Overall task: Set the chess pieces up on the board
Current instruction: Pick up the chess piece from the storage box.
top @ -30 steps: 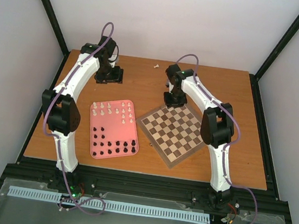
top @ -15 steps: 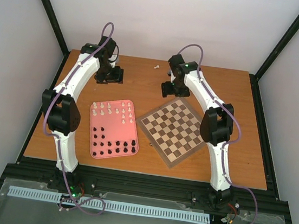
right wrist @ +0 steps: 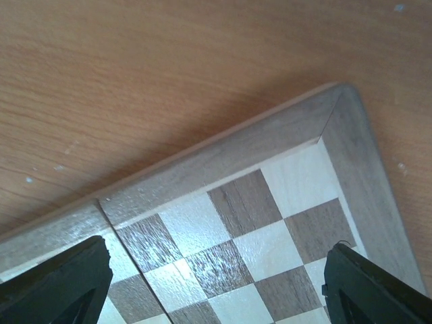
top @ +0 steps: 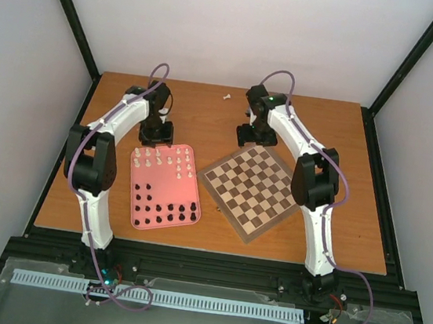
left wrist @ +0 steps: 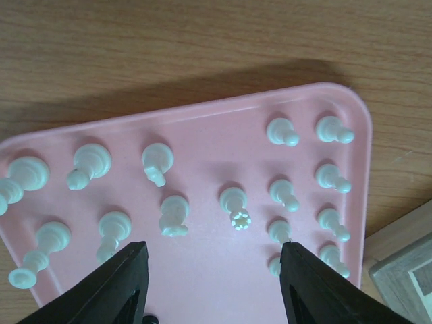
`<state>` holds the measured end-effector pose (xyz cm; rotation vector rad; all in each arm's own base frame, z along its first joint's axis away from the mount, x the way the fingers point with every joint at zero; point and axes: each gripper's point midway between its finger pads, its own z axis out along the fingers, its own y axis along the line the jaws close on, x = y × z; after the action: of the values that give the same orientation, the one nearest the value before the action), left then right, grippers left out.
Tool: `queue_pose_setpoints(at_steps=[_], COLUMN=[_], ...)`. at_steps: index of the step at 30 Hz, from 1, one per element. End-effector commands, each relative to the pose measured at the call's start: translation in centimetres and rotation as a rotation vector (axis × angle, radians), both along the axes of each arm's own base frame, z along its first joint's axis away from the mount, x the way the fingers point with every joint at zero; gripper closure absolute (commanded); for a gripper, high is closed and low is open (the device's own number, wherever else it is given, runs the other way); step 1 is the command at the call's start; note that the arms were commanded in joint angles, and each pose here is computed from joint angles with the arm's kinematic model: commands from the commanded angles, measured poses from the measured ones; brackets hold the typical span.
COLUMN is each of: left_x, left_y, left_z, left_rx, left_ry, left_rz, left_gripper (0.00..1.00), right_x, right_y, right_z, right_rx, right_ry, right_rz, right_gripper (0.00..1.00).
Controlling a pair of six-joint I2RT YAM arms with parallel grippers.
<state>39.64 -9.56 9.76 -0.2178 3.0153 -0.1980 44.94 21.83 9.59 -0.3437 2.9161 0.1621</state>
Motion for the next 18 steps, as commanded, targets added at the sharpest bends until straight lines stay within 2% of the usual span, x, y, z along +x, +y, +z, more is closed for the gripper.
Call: queue_pose_setpoints(at_steps=[1,8,12,18], left_x=[0.7,0.3,-0.1,-0.9], left_y=[0.6,0.2,-1.2,-2.9], left_z=[1.1,1.5,2.4,0.8], left_rx=[0.0,0.008,0.055,0.033], left_ry=[-0.072,-0.083,-0.099,-0.057], left_rz=[0.051,0.011,-0.078,-0.112], left_gripper=[0.44,0.52,0.52,0.53], right_x=[-0.5,-0.9,-1.1,-1.1], right_y=[-0.2,-0.4,-0.4,-0.5], right_z=[0.8,0.3,0.1,-0.1], right_rx=[0.015,0.007,0.004,0.002], right_ry=[-0.007,0.006,0.011,0.016], right_rz=[-0.002,0.003,0.005,0.003], right_gripper=[0.14,0.15,0.15,0.15])
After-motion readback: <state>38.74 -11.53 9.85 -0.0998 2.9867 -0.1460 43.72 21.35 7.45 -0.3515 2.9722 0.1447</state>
